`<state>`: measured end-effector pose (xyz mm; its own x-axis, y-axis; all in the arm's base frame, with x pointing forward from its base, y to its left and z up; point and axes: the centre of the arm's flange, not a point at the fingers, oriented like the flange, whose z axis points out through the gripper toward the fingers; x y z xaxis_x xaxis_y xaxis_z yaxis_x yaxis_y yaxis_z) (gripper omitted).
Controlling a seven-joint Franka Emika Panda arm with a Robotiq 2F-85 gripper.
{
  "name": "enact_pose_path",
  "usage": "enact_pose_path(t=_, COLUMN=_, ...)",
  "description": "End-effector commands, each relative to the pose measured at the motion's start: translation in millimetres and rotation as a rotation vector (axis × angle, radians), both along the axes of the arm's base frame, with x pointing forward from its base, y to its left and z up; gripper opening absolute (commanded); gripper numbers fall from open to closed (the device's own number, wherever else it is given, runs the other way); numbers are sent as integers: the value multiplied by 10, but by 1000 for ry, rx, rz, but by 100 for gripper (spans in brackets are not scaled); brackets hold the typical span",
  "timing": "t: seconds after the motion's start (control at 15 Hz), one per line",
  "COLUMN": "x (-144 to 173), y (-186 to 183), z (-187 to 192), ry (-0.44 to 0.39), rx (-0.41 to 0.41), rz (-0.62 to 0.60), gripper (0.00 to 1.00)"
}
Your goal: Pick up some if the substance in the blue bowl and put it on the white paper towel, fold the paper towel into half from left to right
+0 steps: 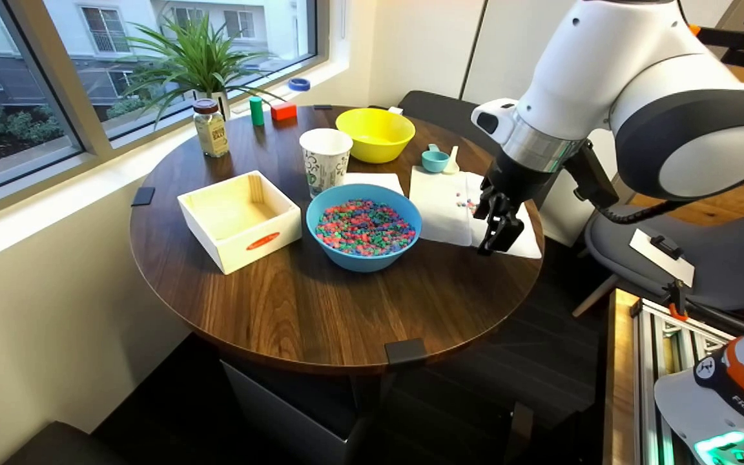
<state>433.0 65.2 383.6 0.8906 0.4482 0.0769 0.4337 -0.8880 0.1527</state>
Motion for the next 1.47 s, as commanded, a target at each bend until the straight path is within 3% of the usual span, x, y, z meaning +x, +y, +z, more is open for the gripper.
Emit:
enact_pose_path(t=0.0, x=39, y=-37, z=-110, ry=23, rx=-17, rz=2, gripper=100)
enact_pose_path(t=0.2, x=58, y=-72, z=-157, ry=32, rx=-22, rz=-2, gripper=92)
enact_pose_path(t=0.33, x=73, y=-118, z=-173, ry=31, rx=-29, rz=-10, gripper=83)
enact_pose_path(t=0.47, x=89, y=-152, z=-174, ry=29, rx=-28, rz=-13, gripper=66)
enact_pose_path(t=0.6, x=105, y=-167, z=-172, ry=27, rx=-26, rz=-16, gripper=59)
enact_pose_path(t=0.67, x=112, y=-172, z=-172, ry=27, rx=-26, rz=-17, gripper=50)
enact_pose_path(t=0.87, x=124, y=-185, z=-182, ry=29, rx=-25, rz=-20, gripper=41)
enact_pose_path(t=1.2, x=146, y=-192, z=-187, ry=30, rx=-22, rz=-21, gripper=48)
enact_pose_path(t=1.4, x=166, y=-167, z=-169, ry=27, rx=-19, rz=-15, gripper=65)
